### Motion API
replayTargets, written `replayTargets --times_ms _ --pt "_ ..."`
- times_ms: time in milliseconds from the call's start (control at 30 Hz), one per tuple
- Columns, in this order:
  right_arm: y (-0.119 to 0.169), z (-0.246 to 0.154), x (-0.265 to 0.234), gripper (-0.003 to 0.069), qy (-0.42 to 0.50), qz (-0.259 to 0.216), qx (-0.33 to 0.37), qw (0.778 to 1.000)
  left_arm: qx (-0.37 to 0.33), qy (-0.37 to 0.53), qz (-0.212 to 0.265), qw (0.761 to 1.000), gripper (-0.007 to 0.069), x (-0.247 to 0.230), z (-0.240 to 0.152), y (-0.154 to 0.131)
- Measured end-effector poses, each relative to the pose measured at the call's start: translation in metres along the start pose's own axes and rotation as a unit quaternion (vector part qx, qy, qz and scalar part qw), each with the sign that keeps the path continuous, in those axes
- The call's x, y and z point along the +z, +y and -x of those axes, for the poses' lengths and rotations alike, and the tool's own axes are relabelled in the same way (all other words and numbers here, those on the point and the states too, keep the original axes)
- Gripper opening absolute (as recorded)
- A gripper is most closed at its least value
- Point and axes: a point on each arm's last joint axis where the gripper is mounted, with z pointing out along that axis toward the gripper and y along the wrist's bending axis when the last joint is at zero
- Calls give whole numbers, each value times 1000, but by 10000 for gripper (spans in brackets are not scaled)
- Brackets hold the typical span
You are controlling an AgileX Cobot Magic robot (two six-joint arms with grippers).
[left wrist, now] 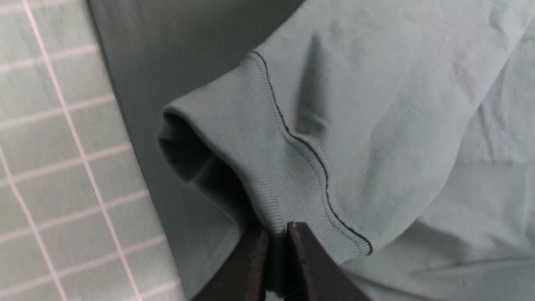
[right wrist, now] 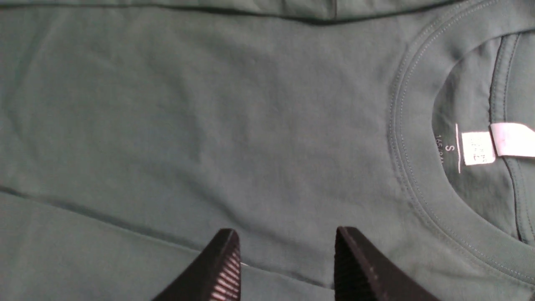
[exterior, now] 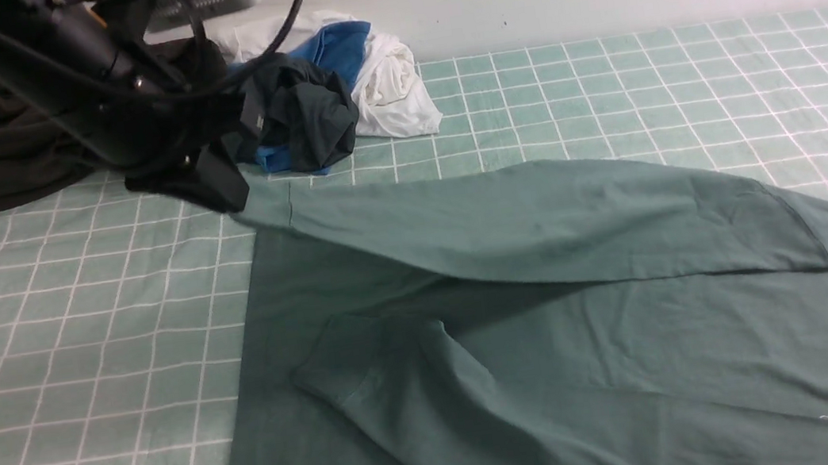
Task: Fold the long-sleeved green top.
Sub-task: Use the left arm to drag and drop the cuff onto the cuff closest to the left arm
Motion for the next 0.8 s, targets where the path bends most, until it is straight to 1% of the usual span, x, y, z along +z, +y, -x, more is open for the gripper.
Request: replayTargets --times_ms 33,67,100,167,233,367,467,500,533,567,700,800 --pt "2 0 -3 298 -6 3 -4 1000 -3 10 -1 1000 49 3 -13 -2" --pt "2 -1 -3 298 -5 3 -5 1000 -3 12 -1 1000 49 4 -16 -2" --pt "5 -2 -10 298 -14 7 -11 1000 -6 27 -3 1000 53 12 -39 -6" --pt "6 -3 -13 298 -19 10 -14 1000 -11 37 -3 999 53 19 -56 -6" --pt "11 -5 -19 298 -24 15 -24 999 -18 55 -3 998 60 37 -93 -8" --pt "21 -9 -22 298 -16 25 -46 998 -39 84 5 996 96 58 -139 0" --pt "30 -12 -23 298 -8 34 -67 997 -39 101 9 994 154 68 -157 4" --pt "34 -14 -23 298 -1 36 -77 996 -33 106 9 994 192 71 -161 5" --pt "34 -15 -23 298 -1 36 -79 996 -32 108 10 994 199 72 -163 6" --pt "39 -19 -24 298 15 35 -96 995 -21 111 9 994 265 73 -165 6" --pt "45 -31 -35 298 41 37 -124 991 22 115 -1 993 398 67 -164 4" --pt "47 -43 -48 298 64 37 -149 986 68 139 -13 988 440 58 -167 -6"
